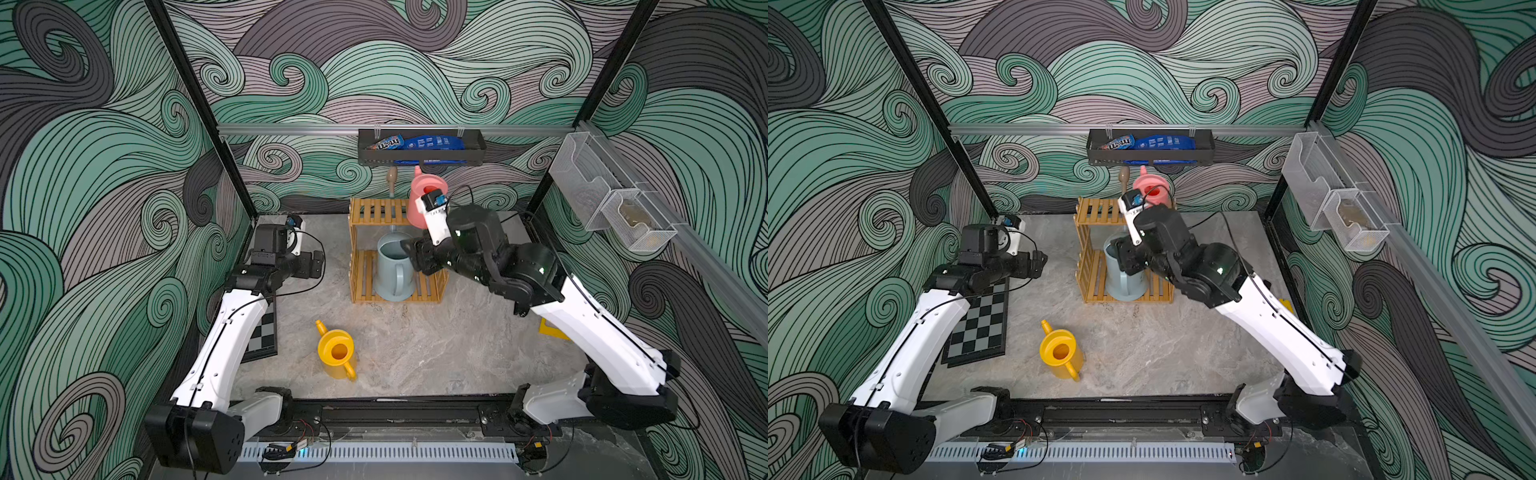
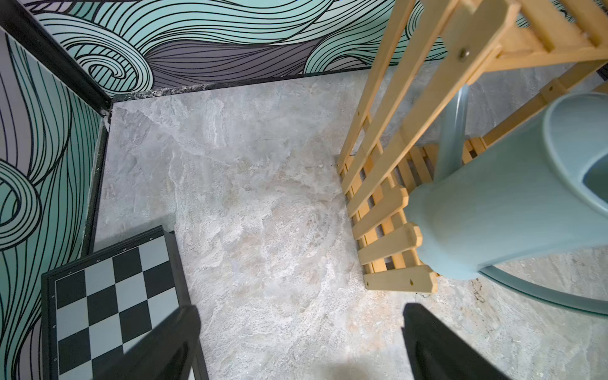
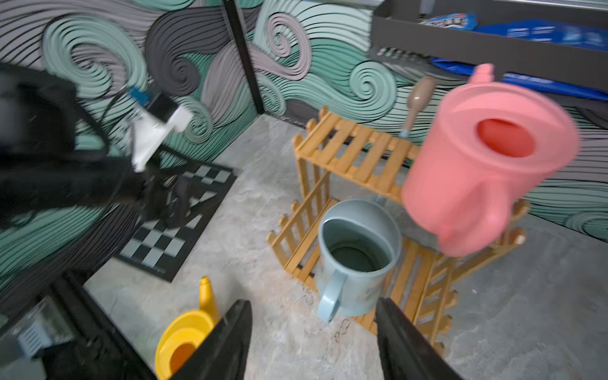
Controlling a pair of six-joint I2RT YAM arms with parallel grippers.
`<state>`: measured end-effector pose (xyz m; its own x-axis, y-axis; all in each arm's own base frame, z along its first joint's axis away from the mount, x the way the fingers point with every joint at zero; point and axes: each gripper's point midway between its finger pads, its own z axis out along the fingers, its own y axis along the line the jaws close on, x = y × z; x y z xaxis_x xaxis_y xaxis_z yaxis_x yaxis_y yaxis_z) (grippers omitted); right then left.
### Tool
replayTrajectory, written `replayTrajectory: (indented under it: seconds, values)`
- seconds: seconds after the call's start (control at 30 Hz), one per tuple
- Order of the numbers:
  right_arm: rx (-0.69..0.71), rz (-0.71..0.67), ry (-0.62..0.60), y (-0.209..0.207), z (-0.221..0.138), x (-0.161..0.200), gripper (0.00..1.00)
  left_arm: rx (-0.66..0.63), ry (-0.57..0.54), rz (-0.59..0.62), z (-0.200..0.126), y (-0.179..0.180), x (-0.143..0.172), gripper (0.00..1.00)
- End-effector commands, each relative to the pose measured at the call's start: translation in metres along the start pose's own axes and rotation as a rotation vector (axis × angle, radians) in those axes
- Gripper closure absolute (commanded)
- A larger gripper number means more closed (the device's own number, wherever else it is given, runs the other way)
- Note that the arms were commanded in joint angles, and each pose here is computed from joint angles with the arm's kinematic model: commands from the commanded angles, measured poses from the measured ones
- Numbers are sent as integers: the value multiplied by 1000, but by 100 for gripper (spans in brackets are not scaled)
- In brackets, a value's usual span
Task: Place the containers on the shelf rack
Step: 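Pick up a container from the center of the board.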
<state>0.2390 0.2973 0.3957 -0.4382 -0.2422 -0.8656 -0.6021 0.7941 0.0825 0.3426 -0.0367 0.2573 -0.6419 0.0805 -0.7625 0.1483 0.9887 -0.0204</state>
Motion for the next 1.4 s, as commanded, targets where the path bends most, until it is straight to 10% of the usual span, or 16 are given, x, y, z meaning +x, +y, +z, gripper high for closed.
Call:
replayTrajectory:
  seconds: [0.0,0.27,0.8,1.37]
  values:
    - [-156,-34,32,56,7,36,28,-13,-47,-28,-10,11,-5,1]
    - [-299,-337,205,153,19,169,2,-45,-102,-136,-23,38,-4,1]
    - [-256,-413,500,145,117,292,1,-62,-130,-205,-28,53,-6,1]
    - [-302,-307,519,137,159,289,48,-9,-110,-231,-17,46,-4,1]
